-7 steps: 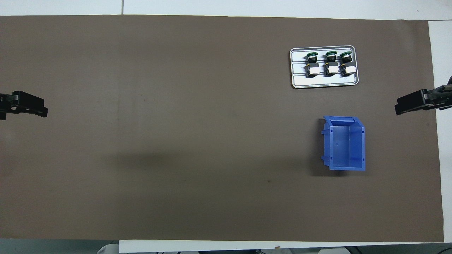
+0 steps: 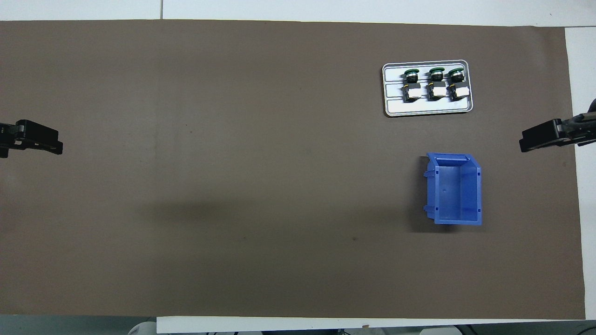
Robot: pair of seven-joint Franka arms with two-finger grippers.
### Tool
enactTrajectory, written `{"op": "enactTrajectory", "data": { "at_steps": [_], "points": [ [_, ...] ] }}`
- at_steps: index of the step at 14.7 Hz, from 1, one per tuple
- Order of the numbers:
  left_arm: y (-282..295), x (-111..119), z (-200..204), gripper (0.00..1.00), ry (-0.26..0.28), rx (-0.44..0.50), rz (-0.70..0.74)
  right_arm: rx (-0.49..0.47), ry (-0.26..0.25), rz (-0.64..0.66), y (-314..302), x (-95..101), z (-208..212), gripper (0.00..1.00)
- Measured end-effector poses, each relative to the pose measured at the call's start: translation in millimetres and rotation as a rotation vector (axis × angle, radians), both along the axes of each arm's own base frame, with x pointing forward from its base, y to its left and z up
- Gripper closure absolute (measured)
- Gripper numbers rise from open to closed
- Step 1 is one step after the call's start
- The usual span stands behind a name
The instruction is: Place and press button with both arms
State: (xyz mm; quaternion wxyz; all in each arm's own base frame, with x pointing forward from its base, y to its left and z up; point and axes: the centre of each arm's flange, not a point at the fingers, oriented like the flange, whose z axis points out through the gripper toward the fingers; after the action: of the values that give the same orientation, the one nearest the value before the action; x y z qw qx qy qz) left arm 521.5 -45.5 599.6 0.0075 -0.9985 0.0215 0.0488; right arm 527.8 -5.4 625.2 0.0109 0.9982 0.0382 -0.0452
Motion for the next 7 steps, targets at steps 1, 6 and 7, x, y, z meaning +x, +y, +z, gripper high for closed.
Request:
{"op": "enactTrajectory", "data": {
  "at_steps": [1,6,7],
  "points": [
    [-0.1,0.0,0.0,0.0,0.0,0.0,0.0,0.0,0.001,0.0,0.0,0.0,-0.4,0.0],
    [-0.2,-0.5,-1.3,0.0,0.005,0.0,0.0,0.011,-0.031,0.037,17.3,6.6,-3.5,0.0],
    [-0.4,-0.5,-1.5,0.0,0.005,0.001,-0.001,0.018,-0.05,0.053,27.2,13.9,-9.9,0.0]
  ]
}}
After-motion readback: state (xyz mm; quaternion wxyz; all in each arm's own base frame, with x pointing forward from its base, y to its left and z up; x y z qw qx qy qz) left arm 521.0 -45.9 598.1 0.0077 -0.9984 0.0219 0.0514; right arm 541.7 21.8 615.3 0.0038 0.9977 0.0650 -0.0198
